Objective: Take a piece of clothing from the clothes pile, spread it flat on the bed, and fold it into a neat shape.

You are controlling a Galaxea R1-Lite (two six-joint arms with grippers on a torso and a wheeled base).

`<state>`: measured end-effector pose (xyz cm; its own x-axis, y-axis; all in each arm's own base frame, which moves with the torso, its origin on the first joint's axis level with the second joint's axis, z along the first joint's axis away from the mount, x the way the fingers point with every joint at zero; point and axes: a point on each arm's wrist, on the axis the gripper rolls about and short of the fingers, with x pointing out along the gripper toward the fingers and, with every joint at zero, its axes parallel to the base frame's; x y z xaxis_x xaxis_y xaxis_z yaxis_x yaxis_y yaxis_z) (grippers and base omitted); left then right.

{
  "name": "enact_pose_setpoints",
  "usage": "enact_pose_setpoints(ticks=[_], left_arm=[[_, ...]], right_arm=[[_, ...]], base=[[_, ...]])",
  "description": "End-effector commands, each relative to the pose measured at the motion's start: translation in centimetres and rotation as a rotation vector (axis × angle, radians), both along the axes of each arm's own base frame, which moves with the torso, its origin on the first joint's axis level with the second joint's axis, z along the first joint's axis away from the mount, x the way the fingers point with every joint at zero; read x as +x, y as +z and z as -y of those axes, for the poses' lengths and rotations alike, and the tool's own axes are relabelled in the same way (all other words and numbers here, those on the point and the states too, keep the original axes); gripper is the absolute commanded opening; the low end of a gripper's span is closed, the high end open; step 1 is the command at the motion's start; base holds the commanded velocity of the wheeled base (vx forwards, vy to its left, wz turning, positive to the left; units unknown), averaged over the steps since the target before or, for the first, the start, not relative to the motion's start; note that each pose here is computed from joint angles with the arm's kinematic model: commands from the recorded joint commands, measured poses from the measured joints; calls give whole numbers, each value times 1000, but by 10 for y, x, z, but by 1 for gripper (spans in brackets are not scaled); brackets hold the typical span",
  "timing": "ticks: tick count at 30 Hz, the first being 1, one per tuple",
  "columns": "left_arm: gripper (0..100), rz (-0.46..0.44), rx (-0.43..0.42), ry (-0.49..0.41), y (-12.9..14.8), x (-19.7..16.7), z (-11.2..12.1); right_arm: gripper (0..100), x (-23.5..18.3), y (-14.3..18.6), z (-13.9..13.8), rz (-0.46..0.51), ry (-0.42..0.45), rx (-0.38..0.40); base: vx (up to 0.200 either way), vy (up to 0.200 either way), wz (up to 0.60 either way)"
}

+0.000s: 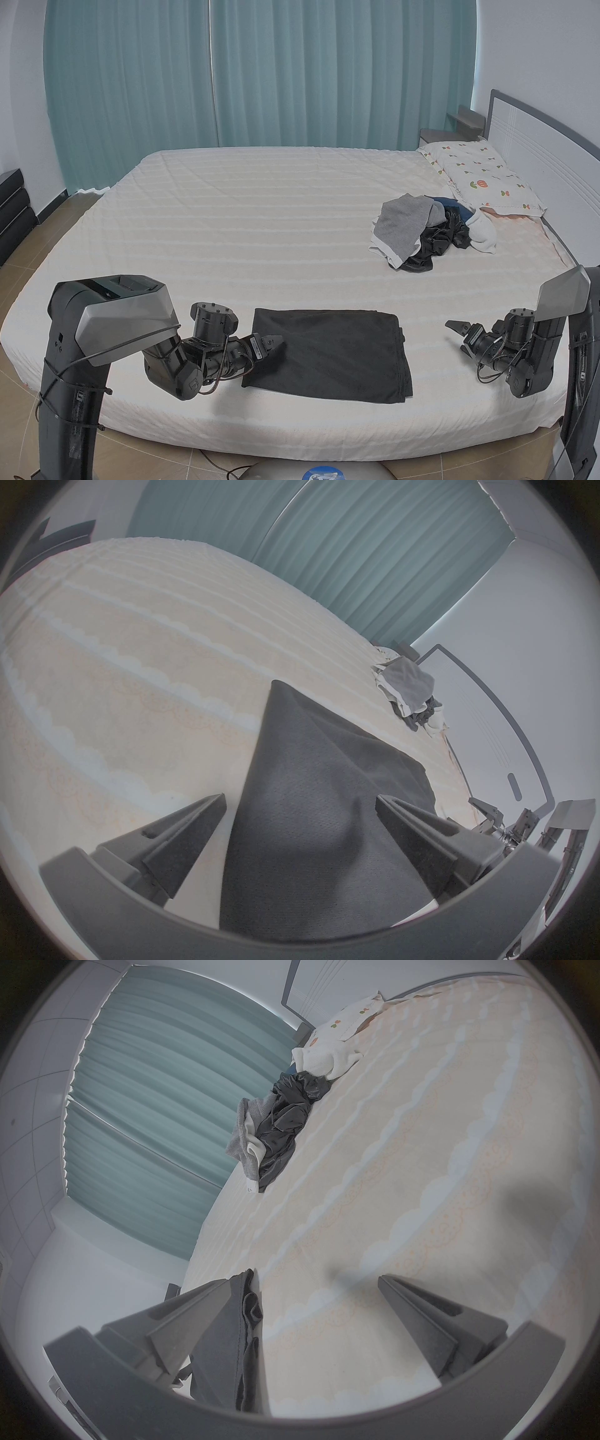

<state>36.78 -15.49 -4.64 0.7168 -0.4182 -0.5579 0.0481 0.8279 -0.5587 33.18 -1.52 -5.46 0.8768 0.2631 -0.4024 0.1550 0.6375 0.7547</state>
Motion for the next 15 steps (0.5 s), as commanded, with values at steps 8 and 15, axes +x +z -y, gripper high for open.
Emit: enact_pose_setpoints(ticks=[8, 15], left_arm=[[100, 31, -15, -15, -1, -2, 4], [100, 28, -9, -16, -5, -2, 4]], right_arm=[[100, 0, 0, 0, -1, 1, 0], [100, 0, 0, 0, -1, 1, -1]], base=[[0, 0, 0], [0, 0, 0]])
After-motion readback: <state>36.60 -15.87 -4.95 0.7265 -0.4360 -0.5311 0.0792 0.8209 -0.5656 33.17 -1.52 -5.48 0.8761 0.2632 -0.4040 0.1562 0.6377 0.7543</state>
